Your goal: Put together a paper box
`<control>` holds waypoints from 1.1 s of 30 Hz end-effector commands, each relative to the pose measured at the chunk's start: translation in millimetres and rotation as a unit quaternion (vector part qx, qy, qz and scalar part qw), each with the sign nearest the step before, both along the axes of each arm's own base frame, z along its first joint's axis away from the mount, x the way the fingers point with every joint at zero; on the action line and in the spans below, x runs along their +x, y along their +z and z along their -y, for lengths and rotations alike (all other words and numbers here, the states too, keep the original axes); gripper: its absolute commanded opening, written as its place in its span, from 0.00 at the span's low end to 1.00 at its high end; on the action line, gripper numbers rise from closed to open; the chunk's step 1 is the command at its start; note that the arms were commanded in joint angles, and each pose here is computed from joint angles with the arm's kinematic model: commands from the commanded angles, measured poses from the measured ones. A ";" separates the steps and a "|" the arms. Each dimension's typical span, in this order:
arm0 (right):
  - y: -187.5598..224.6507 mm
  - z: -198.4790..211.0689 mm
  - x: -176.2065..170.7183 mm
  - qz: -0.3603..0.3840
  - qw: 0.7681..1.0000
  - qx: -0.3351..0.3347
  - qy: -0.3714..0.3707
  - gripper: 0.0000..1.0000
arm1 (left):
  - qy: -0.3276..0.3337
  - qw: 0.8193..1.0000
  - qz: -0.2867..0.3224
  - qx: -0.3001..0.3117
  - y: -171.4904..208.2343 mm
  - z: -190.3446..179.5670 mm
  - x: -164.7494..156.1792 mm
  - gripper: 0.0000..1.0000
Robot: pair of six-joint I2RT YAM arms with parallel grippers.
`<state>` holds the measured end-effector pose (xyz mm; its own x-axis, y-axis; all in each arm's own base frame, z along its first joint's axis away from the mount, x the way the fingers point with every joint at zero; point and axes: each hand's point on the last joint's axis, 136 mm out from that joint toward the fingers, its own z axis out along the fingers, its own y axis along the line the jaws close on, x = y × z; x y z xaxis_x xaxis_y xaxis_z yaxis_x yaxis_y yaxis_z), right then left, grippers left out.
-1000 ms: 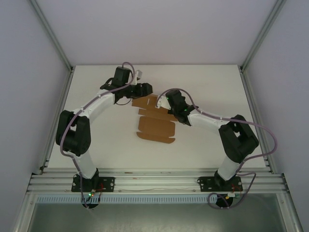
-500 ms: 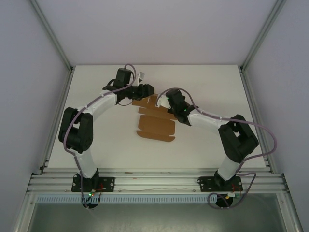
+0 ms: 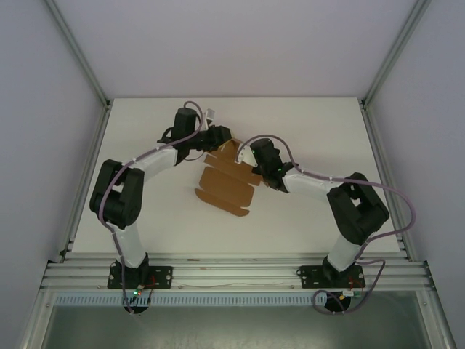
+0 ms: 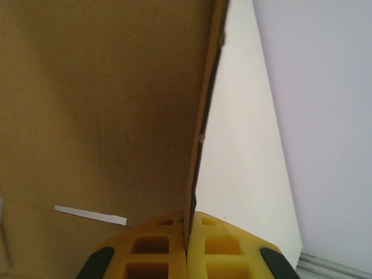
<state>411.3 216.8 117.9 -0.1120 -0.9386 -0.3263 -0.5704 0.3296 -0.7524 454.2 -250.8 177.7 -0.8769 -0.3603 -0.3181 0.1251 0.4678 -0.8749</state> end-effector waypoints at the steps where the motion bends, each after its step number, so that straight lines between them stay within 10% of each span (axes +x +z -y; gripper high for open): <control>1: 33.6 -28.3 -1.7 0.043 0.996 0.068 0.032 0.00 | -0.013 0.999 0.005 -0.034 2.8 17.1 0.0 0.18; 14: 42.5 -16.4 -1.8 0.061 0.997 0.052 0.012 0.00 | 0.013 0.998 0.009 0.064 -2.7 -6.8 -13.9 0.09; 23: 48.0 -3.8 -13.3 0.052 0.998 0.033 0.008 0.00 | 0.101 0.969 0.055 0.220 2.8 -89.6 -44.0 0.95; 33: 43.7 -1.5 -24.9 0.011 0.998 0.051 0.023 0.00 | 0.193 0.932 -0.008 0.306 -64.4 -191.5 -78.5 1.00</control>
